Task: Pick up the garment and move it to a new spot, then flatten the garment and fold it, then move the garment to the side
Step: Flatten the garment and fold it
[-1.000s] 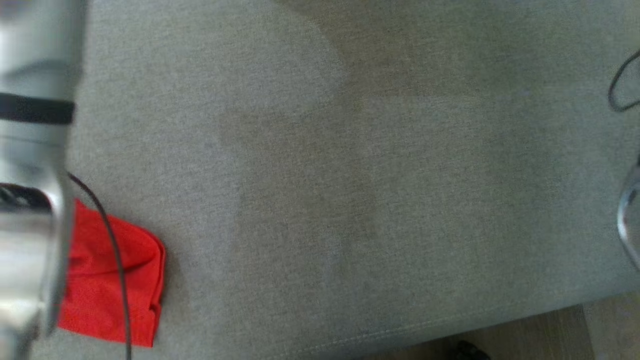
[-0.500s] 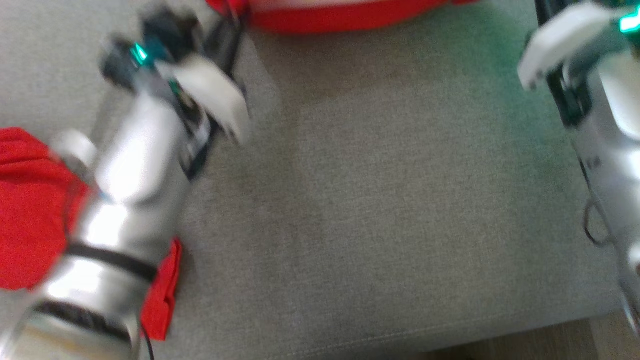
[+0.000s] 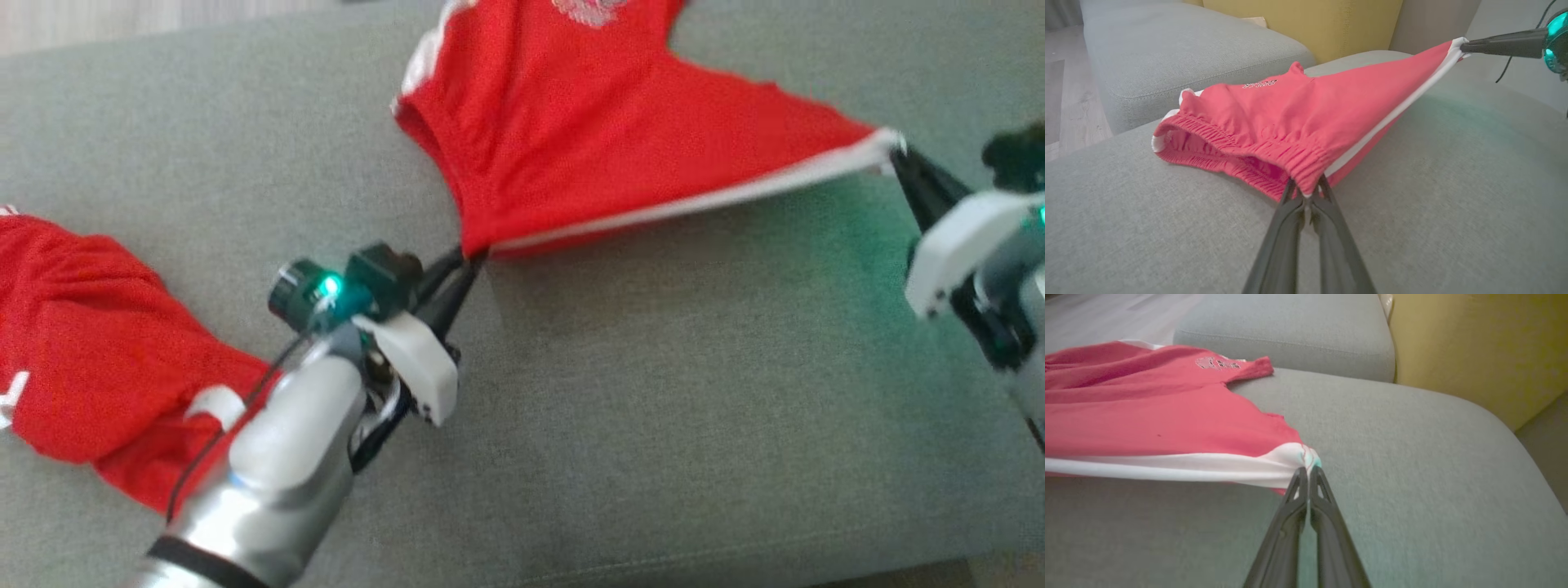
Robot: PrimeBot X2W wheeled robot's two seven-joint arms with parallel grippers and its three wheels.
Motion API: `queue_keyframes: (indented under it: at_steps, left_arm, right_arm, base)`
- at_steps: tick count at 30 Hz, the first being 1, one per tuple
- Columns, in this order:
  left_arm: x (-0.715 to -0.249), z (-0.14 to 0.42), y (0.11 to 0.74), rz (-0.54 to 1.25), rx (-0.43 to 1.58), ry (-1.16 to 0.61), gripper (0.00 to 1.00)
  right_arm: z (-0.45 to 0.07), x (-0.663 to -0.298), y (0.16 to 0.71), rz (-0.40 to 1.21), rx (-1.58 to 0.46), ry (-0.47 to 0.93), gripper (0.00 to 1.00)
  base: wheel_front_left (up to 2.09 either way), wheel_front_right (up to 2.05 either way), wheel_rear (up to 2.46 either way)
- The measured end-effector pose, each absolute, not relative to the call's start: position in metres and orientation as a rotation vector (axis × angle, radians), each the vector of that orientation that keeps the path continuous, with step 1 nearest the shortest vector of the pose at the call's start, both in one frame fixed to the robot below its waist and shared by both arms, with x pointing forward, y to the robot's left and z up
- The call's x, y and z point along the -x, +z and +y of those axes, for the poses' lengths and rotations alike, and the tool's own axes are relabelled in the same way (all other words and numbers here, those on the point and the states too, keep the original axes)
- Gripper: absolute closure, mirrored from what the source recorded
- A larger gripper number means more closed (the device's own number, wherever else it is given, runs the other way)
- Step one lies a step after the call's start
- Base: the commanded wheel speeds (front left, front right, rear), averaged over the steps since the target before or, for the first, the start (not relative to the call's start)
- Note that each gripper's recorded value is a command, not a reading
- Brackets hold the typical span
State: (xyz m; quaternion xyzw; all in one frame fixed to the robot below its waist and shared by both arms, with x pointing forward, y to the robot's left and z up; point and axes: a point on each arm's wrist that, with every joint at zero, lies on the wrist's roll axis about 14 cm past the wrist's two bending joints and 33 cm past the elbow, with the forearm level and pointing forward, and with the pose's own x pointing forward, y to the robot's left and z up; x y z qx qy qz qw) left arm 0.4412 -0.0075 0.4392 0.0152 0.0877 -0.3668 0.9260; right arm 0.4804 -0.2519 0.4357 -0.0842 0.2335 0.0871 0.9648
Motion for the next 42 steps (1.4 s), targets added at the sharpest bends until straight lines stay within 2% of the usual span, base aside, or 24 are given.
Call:
queue_keyframes:
  at_steps: [21,31,42]
  left_arm:
    - [-0.302,-0.031,0.434,0.274,0.007,-0.923,1.00]
    - [-0.333,-0.022,0.464,0.193,0.024,-0.852,1.00]
    - [-0.389,-0.008,0.476,0.145,0.011,-0.777,1.00]
  right_arm:
    - [-0.290,-0.327,0.421,0.800,0.169,0.211,1.00]
    - [-0.283,-0.369,0.464,0.672,0.252,0.218,1.00]
    - [-0.246,-0.463,0.491,0.555,0.372,0.279,1.00]
  base:
    - [0.00,0.00,0.00]
    - [0.00,0.00,0.00]
    - [0.00,0.00,0.00]
